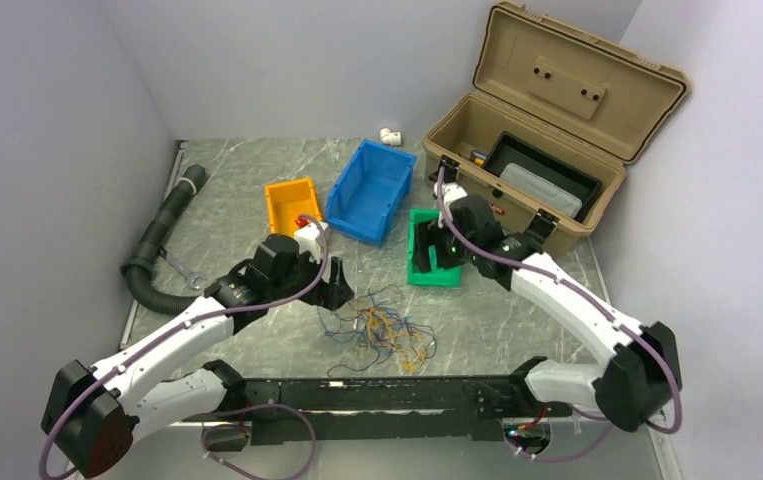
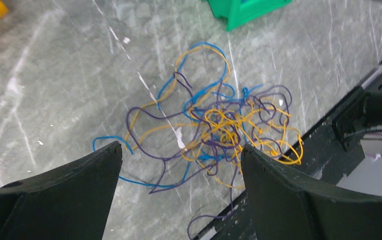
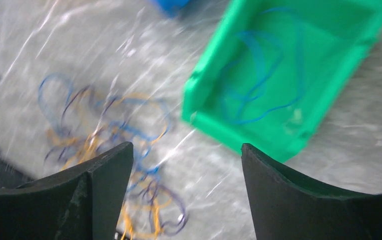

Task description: Untangle the cables

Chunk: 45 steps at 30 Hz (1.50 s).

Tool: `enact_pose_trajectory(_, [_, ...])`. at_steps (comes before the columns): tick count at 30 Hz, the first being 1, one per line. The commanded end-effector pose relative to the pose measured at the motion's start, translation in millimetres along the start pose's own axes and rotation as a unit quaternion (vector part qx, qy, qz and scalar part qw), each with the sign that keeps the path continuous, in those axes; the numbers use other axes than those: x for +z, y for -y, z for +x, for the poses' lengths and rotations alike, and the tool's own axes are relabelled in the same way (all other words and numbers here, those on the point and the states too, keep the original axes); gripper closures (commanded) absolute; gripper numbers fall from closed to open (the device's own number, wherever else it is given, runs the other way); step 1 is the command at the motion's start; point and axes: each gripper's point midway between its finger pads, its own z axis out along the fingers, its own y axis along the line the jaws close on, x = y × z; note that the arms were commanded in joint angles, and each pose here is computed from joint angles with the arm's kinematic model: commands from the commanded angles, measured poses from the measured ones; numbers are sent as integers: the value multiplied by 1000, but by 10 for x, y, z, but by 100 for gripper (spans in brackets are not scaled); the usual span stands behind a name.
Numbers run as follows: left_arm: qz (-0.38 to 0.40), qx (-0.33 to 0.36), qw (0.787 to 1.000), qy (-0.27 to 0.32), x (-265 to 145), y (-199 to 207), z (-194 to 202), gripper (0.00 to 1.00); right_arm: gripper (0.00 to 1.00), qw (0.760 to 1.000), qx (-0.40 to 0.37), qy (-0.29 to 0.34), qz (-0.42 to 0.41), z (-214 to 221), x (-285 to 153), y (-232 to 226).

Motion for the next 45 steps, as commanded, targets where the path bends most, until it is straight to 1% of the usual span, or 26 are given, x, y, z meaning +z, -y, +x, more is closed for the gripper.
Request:
enact_pose_trajectory(1, [41,30,999,-14,-78,266,5,8,14,989,-45,-45,-134,467,-326,-580])
enact_pose_trajectory(3, [40,42,998,-30,-63,322,75,7,12,981,-62,-54,-177,634,-420,-775])
enact_pose_trajectory(6, [34,45,997,-45,-26,335,170,8,18,972,-81,-64,-210,884,-433,-910])
enact_pose_trajectory(7, [38,43,997,-45,-19,349,185,9,22,971,-82,-66,-215,943,-418,-928])
enact_pose_trajectory(8, [43,39,997,-43,-13,359,200,9,24,970,-84,-70,-218,1009,-398,-955])
enact_pose_trajectory(12, [62,28,997,-31,-3,424,193,10,25,970,-81,-79,-213,1185,-277,-991])
enact_pose_trajectory(15, [62,26,997,-33,39,429,207,12,28,972,-78,-80,-206,1254,-160,-999])
enact_pose_trajectory(17, [64,26,997,-36,91,431,219,13,30,975,-83,-66,-193,1268,-77,-970])
enact_pose_trajectory(22, [78,21,996,-41,212,466,248,14,28,976,-95,-3,-195,1172,9,-980])
enact_pose_trajectory(24, [86,16,995,-46,261,493,264,14,29,976,-97,5,-197,1168,48,-986])
enact_pose_trajectory(26, [85,10,995,-53,320,498,274,14,31,973,-104,-5,-204,1226,71,-1011])
enact_pose_trajectory(27, [86,7,995,-56,346,503,279,14,34,973,-106,-11,-207,1268,78,-1017])
enact_pose_trajectory(28, [85,4,995,-59,370,503,283,15,37,971,-107,-3,-216,1250,71,-1061])
enact_pose_trajectory(30, [84,-1,995,-56,403,504,267,16,47,964,-112,10,-239,1246,9,-1143])
enact_pose_trajectory(31, [86,-3,995,-56,411,509,273,16,54,962,-113,16,-247,1240,-27,-1163])
enact_pose_trajectory(33, [87,-4,995,-55,435,510,276,19,75,960,-111,28,-255,1208,-94,-1178])
enact_pose_trajectory(34, [89,-4,994,-56,446,516,275,22,85,960,-110,33,-256,1180,-129,-1180])
enact_pose_trajectory(36, [85,-6,995,-59,485,504,278,27,99,961,-105,46,-252,1115,-192,-1167])
enact_pose_trajectory(40, [71,-18,995,-61,570,446,311,38,100,963,-97,67,-241,972,-312,-1141])
enact_pose_trajectory(41, [67,-21,996,-58,581,429,313,42,100,964,-95,70,-237,935,-340,-1131])
enact_pose_trajectory(42, [65,-23,996,-54,586,419,305,48,100,965,-93,75,-233,888,-373,-1125])
enact_pose_trajectory(44, [64,-25,997,-47,584,407,298,64,100,968,-87,85,-219,787,-437,-1093])
enact_pose_trajectory(45, [67,-24,997,-39,583,414,275,76,100,969,-84,94,-213,722,-480,-1081])
